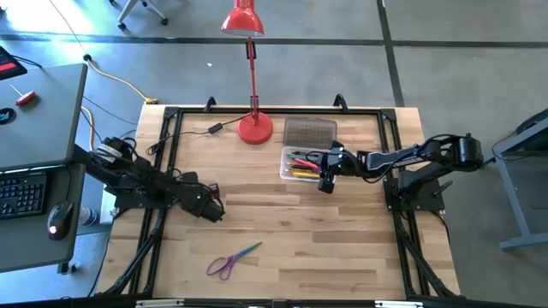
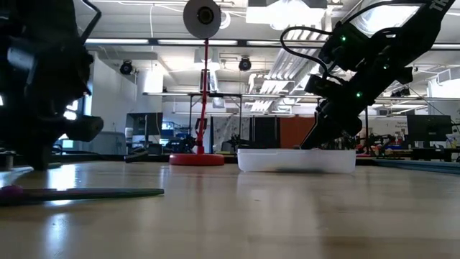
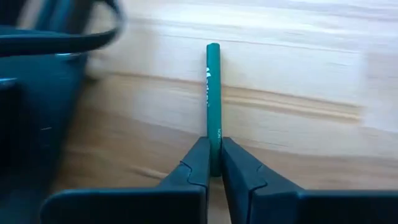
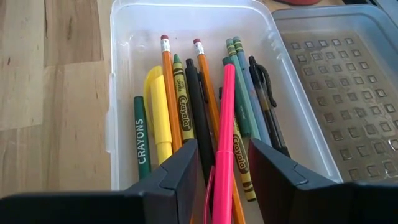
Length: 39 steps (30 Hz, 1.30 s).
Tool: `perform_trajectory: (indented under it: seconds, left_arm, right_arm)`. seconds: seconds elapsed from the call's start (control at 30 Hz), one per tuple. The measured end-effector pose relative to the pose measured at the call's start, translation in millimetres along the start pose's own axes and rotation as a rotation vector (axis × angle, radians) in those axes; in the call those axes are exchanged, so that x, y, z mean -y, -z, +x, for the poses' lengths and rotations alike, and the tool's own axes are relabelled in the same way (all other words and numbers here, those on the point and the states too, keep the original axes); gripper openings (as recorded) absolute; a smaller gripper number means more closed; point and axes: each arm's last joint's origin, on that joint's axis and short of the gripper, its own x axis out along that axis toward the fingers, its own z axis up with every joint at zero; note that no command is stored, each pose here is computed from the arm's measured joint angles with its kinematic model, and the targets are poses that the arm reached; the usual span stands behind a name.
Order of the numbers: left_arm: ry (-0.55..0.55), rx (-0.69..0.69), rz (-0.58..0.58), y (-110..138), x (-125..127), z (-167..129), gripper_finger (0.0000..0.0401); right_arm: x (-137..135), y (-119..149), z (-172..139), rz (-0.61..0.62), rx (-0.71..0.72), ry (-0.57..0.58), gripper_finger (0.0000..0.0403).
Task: Pick & place school supplies into a supply box
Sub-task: Put the dark green crayon into the black supply box
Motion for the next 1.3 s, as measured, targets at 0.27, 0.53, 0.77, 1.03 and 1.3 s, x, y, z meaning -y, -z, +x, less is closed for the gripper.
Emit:
perform_trajectory:
  seconds: [0.27,0.53,0.77,1.03,1.3]
  left_arm:
    - [0.262,0.021,0.084,8,26,-10,0.0049]
    - [0.508,0.067,0.130,14,48,-20,0.0054]
    - [0.585,0.134,0.163,15,55,-24,0.0055]
    - [0.743,0.127,0.272,0,86,-28,0.0052]
    - [1.053,0.155,0.379,-50,129,-31,0.0057]
  right_arm:
    - [0,0,0,0.000,0.000,0.000,0.0122]
    - [0,0,0,0.000,0.000,0.000,0.0122]
    - [0,0,0,0.000,0.000,0.000,0.0122]
    - [0,0,0,0.000,0.000,0.000,0.0122]
    - [0,0,0,0.001,0.001,-0.002,0.0122]
